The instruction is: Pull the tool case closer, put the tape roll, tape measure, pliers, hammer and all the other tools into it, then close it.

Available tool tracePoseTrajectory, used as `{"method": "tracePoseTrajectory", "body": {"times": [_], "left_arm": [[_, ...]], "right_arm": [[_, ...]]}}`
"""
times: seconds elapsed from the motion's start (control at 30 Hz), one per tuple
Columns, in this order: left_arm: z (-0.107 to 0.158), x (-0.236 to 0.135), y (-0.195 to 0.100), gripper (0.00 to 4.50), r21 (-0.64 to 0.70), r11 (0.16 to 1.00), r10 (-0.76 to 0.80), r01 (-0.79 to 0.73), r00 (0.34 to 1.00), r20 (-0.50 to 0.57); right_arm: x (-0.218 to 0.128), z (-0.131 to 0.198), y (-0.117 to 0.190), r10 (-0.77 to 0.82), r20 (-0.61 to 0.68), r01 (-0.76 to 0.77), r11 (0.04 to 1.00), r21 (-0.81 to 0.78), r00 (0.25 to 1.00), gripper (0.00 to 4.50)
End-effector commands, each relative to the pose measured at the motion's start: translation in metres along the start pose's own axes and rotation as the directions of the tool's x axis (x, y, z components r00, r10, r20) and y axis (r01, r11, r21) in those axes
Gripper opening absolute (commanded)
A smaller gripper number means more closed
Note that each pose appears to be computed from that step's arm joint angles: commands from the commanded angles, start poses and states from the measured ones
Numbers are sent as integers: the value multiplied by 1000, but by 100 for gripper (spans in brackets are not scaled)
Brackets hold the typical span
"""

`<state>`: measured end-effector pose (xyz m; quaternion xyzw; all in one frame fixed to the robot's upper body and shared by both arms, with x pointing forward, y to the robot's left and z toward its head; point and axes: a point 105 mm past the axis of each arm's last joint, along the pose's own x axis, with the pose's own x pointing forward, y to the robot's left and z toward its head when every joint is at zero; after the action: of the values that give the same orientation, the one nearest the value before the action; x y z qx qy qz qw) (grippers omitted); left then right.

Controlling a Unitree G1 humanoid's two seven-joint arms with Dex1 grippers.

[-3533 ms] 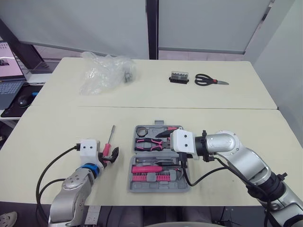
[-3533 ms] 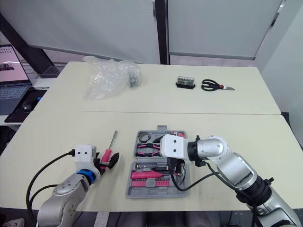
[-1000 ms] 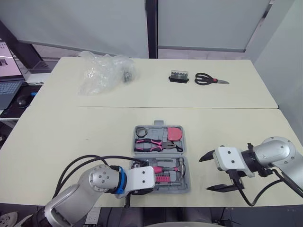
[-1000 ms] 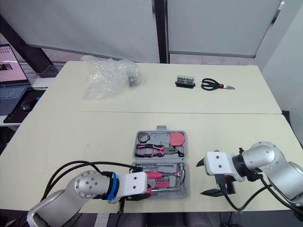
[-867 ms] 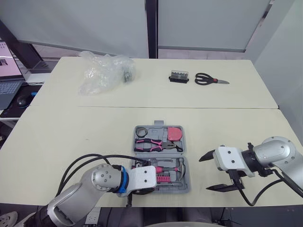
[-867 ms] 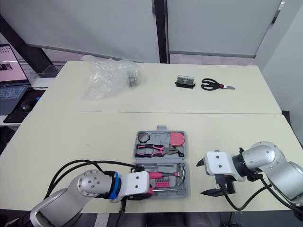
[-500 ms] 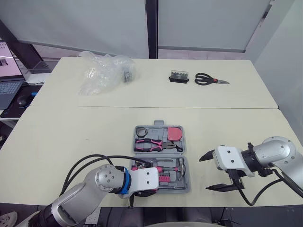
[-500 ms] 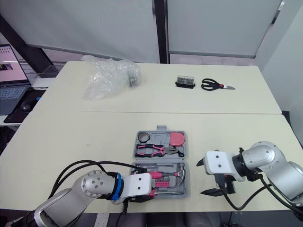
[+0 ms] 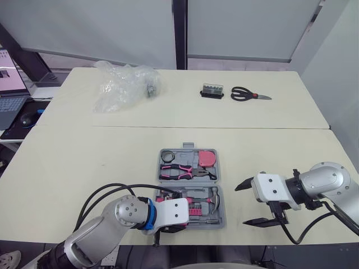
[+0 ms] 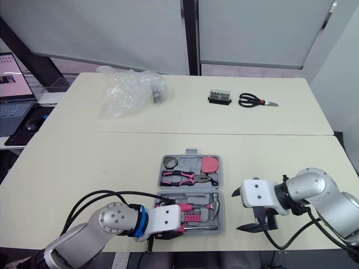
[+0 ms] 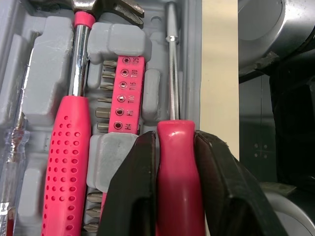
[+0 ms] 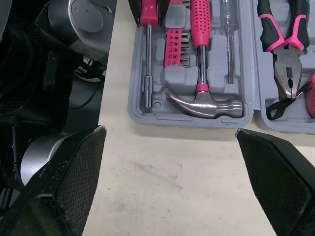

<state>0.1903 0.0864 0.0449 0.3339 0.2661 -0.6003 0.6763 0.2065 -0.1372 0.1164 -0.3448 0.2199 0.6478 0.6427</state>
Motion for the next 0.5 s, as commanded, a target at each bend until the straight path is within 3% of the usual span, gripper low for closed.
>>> {"method": "tracePoseTrajectory", "body": {"times": [0.03, 0.2, 0.37, 0.5], "left_arm": [[11, -9, 7, 229, 26, 999, 34, -35, 999, 35], [21, -34, 16, 387, -6, 998, 66, -66, 993, 93], [12, -60, 22, 387, 5, 999, 36, -38, 988, 152], [-2, -61, 21, 295, 18, 1000, -21, 18, 990, 139]], "right_arm": [[-4, 8, 0, -13, 14, 14, 999, -34, 1000, 450], [-3, 9, -1, -19, 20, 19, 999, -30, 1000, 450], [-2, 9, -2, -29, 30, 30, 999, -30, 999, 450], [0, 11, -5, -37, 42, 39, 999, -33, 998, 450]]}}
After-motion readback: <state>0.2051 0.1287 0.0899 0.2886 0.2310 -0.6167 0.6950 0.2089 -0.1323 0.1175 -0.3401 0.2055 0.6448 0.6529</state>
